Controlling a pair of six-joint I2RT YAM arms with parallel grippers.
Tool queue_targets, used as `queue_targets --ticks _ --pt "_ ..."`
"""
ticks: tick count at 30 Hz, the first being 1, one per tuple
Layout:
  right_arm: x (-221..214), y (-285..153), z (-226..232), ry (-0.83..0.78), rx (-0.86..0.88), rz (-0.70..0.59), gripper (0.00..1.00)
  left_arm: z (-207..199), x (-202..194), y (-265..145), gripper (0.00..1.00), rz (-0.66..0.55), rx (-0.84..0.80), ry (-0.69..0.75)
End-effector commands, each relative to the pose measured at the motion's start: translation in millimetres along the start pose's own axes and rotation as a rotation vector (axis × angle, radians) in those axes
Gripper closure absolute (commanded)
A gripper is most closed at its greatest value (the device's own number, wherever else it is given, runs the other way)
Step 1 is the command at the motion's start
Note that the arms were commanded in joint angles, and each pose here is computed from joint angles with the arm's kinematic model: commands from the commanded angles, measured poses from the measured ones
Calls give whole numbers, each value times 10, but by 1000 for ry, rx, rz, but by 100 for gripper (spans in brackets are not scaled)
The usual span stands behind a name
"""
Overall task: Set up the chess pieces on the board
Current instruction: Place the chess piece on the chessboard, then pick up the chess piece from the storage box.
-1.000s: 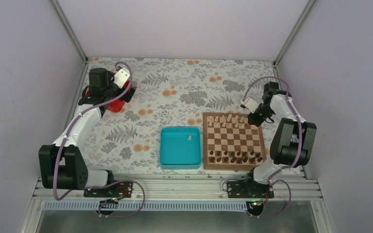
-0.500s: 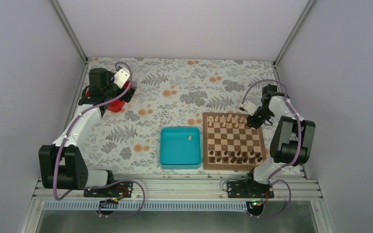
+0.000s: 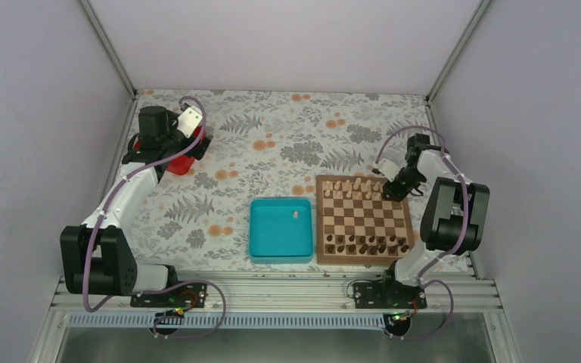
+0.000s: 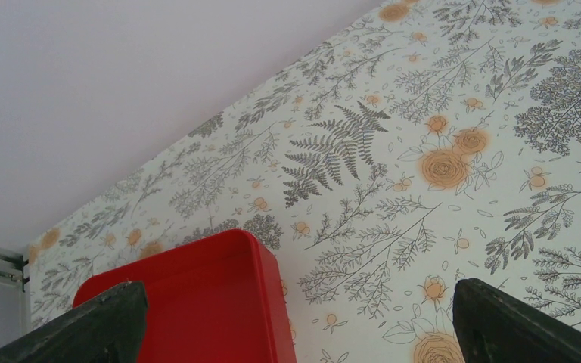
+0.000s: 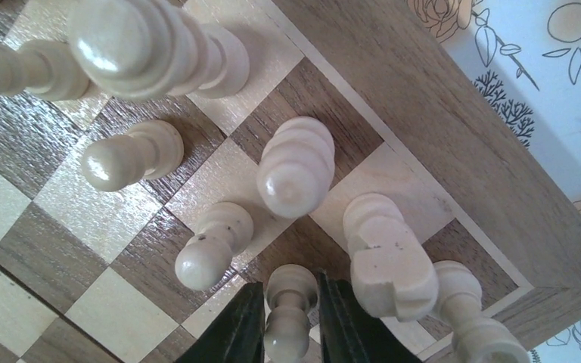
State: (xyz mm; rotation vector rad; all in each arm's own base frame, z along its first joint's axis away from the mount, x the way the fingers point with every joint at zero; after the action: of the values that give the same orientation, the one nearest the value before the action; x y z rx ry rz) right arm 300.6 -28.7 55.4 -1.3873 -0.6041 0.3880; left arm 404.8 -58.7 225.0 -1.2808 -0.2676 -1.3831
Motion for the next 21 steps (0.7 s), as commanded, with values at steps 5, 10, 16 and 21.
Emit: queue_targets --ticks 5,10,16,21 --pt "-26 -178 29 -1 -12 -22 72 -22 45 -31 0 -22 -11 9" --pt "74 -623 134 -14 -41 -75 69 -23 39 -35 0 -21 -12 8" --pt "491 -1065 812 -175 -51 -120 62 -21 54 -25 0 -26 -15 7" --pt "938 -978 1732 -370 45 -122 59 -12 76 -46 0 -32 -11 9"
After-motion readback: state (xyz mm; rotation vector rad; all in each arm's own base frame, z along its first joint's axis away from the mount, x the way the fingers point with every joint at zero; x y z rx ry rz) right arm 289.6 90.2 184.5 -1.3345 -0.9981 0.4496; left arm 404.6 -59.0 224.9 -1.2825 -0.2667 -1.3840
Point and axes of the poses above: each gripper's point midway between its finger pads, its own y axis out along the fingers, its own z axis along the line the jaws close on, x = y × z, the point moved 1 cm from there along -y, back along the fingers, and after that the axes turned 7 degrees about y, right-handed, at the moved point
